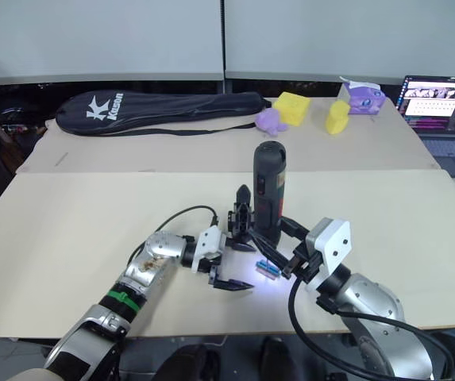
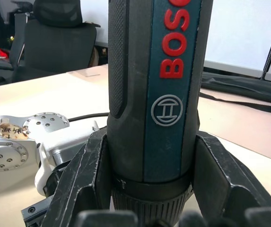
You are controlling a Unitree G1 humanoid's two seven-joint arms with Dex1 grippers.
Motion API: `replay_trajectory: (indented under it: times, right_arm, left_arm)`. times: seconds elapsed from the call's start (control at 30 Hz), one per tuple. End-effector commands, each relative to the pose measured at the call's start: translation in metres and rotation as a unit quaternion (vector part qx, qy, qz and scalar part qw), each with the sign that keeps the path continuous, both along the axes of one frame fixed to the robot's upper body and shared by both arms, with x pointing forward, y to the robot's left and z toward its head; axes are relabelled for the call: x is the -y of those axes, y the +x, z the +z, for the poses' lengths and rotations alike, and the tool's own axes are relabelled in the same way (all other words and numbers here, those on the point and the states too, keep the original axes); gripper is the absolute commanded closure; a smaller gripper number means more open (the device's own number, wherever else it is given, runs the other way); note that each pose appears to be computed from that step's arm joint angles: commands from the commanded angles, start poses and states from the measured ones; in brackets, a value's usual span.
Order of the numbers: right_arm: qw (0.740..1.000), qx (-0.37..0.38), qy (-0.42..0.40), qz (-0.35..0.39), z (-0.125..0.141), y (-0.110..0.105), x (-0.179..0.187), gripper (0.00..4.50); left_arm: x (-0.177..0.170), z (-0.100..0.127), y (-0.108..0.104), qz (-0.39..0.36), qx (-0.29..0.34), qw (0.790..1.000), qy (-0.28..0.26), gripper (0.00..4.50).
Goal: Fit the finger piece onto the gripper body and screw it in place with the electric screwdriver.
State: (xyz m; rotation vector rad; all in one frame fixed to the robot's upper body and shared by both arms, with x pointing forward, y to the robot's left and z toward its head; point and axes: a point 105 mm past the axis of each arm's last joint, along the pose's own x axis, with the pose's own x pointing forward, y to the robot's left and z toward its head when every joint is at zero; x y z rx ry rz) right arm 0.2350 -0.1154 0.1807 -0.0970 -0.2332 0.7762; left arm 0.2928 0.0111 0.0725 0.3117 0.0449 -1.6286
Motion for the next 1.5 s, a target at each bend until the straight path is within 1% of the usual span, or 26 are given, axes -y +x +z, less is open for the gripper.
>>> replay_trajectory:
  times: [0.03, 0.4, 0.53, 0.67, 0.83, 1.5]
  right_arm:
    - [0.999, 0.025, 0.022, 0.009, 0.015, -0.007, -0.002, 2.57]
    - [1.000, 0.008, 0.021, 0.006, 0.011, -0.007, 0.000, 2.57]
    - [0.999, 0.028, 0.030, 0.011, 0.023, -0.010, 0.000, 2.57]
    - [0.999, 0.046, 0.029, -0.001, 0.031, -0.006, 0.003, 2.57]
    - [0.999, 0.043, 0.022, -0.009, 0.028, -0.002, 0.005, 2.57]
    - [0.999, 0.036, 0.016, -0.011, 0.025, 0.000, 0.002, 2.57]
  left_arm:
    - [0.002, 0.010, 0.003, -0.003, 0.022, 1.000, -0.010, 0.00]
    - [0.003, 0.010, 0.003, -0.003, 0.023, 1.000, -0.011, 0.00]
    - [0.003, 0.010, 0.003, -0.004, 0.024, 1.000, -0.011, 0.00]
    - [0.003, 0.010, 0.003, -0.005, 0.023, 1.000, -0.011, 0.00]
    - [0.003, 0.010, 0.002, -0.007, 0.024, 1.000, -0.012, 0.00]
    - [0.003, 0.011, 0.002, -0.006, 0.026, 1.000, -0.013, 0.00]
